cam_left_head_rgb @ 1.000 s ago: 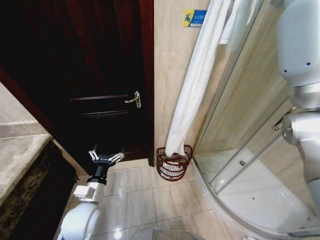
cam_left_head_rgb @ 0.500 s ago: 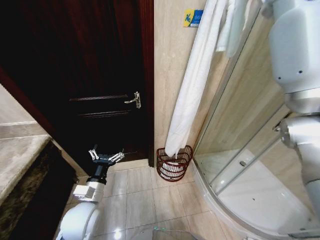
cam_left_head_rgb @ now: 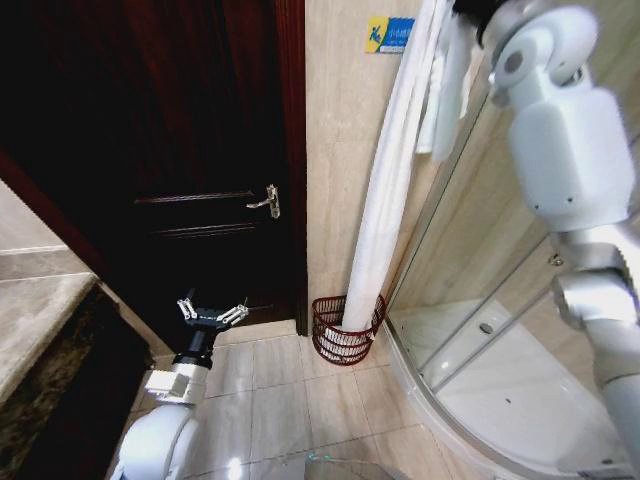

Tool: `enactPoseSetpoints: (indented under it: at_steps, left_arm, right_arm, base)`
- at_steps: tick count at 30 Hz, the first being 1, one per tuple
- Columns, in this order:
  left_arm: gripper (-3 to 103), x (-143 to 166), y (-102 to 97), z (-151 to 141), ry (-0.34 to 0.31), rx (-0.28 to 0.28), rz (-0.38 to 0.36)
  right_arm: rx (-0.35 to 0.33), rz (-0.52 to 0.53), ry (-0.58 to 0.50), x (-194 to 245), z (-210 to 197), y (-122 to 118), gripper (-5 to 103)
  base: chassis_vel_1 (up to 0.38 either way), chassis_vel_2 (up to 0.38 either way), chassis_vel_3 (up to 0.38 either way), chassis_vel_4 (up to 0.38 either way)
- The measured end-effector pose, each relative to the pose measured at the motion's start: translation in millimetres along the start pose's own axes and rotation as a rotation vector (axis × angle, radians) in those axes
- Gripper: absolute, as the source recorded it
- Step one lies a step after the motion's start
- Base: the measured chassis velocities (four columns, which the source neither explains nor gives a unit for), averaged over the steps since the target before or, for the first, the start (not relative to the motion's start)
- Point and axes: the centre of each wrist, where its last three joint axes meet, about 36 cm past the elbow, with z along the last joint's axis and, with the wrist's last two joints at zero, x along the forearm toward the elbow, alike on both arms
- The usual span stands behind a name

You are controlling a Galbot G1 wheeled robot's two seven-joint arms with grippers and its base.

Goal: Discard the used towel into the hamper.

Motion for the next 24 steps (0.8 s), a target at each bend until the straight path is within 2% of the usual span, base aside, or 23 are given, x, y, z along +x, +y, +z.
enactPoseSetpoints:
  at_steps: [4,6,7,13,24]
  left_arm:
    - [100,0.2,-0.9,-1.3,-0.003,0.003,-0.003]
    - [100,0.3,-3.3,-3.4,-0.004,0.011,-0.004]
    - [100,0.3,-3.3,-3.4,-0.004,0.011,-0.004]
    - [100,1.5,-4.3,-2.9,0.009,0.014,-0.002]
    - [100,0.5,-9.2,-2.7,0.018,0.022,0.006]
  right_arm:
    - [-0.008,0.005,0.024,15.6,22.9,-1.2,7]
    - [-0.006,0.012,0.063,34.1,56.2,-4.8,7]
    - [-0.006,0.012,0.063,34.1,56.2,-4.8,7]
    - [-0.012,0.022,0.141,76.7,114.6,-4.6,7]
    - [-0.055,0.023,0.17,111.5,153.6,12.3,7]
  base:
    - [0.0,0.0,0.0,0.0]
    - [0.0,0.0,0.0,0.0]
    - [0.0,0.0,0.0,0.0]
    - [0.0,0.0,0.0,0.0]
    - [0.0,0.0,0.0,0.0]
